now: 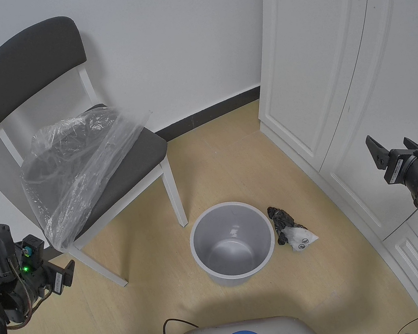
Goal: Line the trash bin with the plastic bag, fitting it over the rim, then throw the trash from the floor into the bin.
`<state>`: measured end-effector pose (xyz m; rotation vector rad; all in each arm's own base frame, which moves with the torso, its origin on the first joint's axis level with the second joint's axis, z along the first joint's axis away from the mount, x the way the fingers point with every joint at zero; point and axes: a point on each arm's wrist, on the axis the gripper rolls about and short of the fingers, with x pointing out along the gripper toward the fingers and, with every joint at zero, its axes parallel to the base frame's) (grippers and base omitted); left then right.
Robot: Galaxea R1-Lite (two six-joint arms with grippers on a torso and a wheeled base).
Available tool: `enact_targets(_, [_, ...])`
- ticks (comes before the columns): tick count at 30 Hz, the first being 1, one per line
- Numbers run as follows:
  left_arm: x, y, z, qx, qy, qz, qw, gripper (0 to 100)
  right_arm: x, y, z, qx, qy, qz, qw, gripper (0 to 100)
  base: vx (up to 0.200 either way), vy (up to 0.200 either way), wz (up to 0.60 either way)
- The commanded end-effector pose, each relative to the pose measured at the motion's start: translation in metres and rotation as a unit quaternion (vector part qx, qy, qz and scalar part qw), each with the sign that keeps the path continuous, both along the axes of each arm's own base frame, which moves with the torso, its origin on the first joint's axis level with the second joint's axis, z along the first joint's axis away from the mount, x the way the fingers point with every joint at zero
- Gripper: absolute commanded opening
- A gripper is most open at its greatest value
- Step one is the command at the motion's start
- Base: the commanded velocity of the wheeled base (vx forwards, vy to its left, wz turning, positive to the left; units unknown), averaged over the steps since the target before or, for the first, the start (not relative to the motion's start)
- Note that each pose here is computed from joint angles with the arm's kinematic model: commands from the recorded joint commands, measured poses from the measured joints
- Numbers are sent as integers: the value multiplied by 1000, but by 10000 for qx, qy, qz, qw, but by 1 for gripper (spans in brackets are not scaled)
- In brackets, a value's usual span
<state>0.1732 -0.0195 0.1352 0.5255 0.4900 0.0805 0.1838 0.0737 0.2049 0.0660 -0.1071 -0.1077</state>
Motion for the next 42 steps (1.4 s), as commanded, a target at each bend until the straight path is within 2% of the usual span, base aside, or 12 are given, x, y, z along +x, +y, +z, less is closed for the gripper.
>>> enact_targets(1, [29, 2, -16, 80, 213, 243, 9994, 100, 1, -3, 0, 19, -20, -9, 10000, 100, 0, 0, 0])
enact_targets(5, [47, 14, -20, 55, 35, 548, 9985, 100, -2, -8, 4, 42, -101, -41, 9999, 100, 0, 0, 0])
enact_targets(14, [50, 19, -22, 61, 58, 693, 9976, 100, -7, -24, 13, 82, -349, -98, 9993, 100, 0, 0, 0])
enact_targets(21, [56, 33, -3, 55, -373, 1056, 9937, 100, -10, -26, 17, 94, -435, -116, 9989, 100, 0, 0, 0])
enact_targets(28, [43, 61, 11, -29, -703, 1563, 9852, 100, -10, -26, 16, 79, -412, -117, 9990, 100, 0, 0, 0])
enact_targets(34, [42, 76, 8, -196, -624, 1576, 9853, 100, -10, -25, 14, 64, -369, -109, 9992, 100, 0, 0, 0])
enact_targets(42, [53, 73, -1, -326, -494, 1519, 9866, 100, -8, -25, 13, 52, -333, -109, 9994, 100, 0, 0, 0])
